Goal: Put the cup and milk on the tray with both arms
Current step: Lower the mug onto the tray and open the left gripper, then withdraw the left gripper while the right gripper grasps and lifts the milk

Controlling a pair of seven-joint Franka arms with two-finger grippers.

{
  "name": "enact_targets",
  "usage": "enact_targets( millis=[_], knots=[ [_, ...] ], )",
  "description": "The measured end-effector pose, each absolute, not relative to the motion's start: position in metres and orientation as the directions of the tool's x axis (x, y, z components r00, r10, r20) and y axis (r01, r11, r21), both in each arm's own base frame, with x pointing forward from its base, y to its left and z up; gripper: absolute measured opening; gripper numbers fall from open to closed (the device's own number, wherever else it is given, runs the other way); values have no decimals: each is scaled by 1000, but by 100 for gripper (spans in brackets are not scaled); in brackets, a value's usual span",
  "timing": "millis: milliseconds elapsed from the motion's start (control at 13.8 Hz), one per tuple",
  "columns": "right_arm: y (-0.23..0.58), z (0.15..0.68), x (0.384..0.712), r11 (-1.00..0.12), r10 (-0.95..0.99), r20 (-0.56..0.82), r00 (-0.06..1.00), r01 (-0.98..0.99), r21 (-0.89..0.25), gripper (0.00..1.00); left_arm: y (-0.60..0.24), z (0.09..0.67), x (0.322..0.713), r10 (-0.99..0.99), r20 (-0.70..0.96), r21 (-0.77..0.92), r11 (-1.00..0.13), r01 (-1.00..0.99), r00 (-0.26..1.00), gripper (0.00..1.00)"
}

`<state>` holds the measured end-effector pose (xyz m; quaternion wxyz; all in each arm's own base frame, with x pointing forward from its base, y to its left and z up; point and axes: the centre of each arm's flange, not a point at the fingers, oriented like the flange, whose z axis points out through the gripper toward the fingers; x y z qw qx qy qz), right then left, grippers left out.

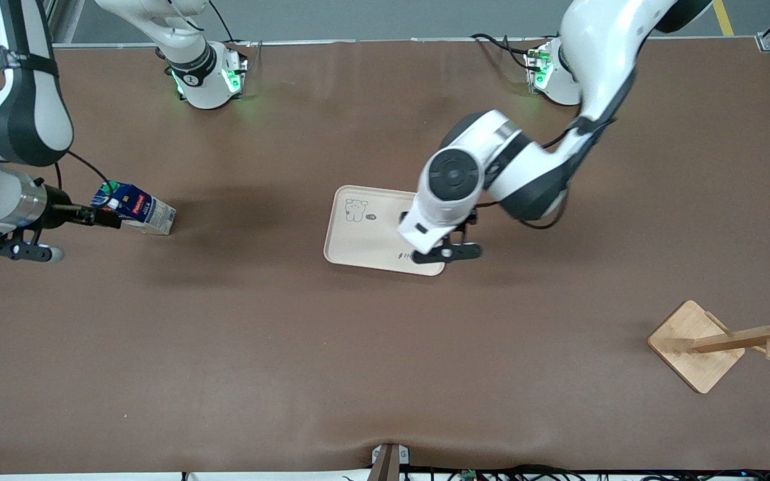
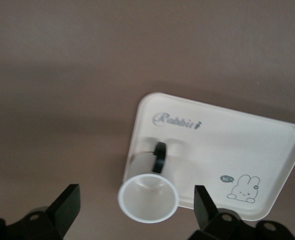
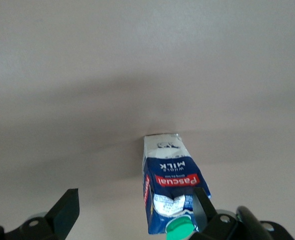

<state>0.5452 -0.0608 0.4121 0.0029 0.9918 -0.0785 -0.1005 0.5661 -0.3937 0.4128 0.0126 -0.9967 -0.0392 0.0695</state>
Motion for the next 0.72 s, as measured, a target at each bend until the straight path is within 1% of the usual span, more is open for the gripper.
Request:
enact_targets(
  millis=[217, 506, 723],
  knots=[
    [-71, 406, 533, -989, -144, -201, 969, -134, 63, 100, -319, 475, 592, 95, -79, -36, -995, 93, 992, 100],
    [-97, 377, 521, -992, -121, -176, 977, -114, 52, 100, -217, 512, 625, 106, -30, -29, -994, 105, 994, 100],
    [-98, 359, 511, -993, -118, -182, 976, -111, 49, 100, -164, 547, 630, 131, 24, -30, -991, 132, 991, 100]
  ],
)
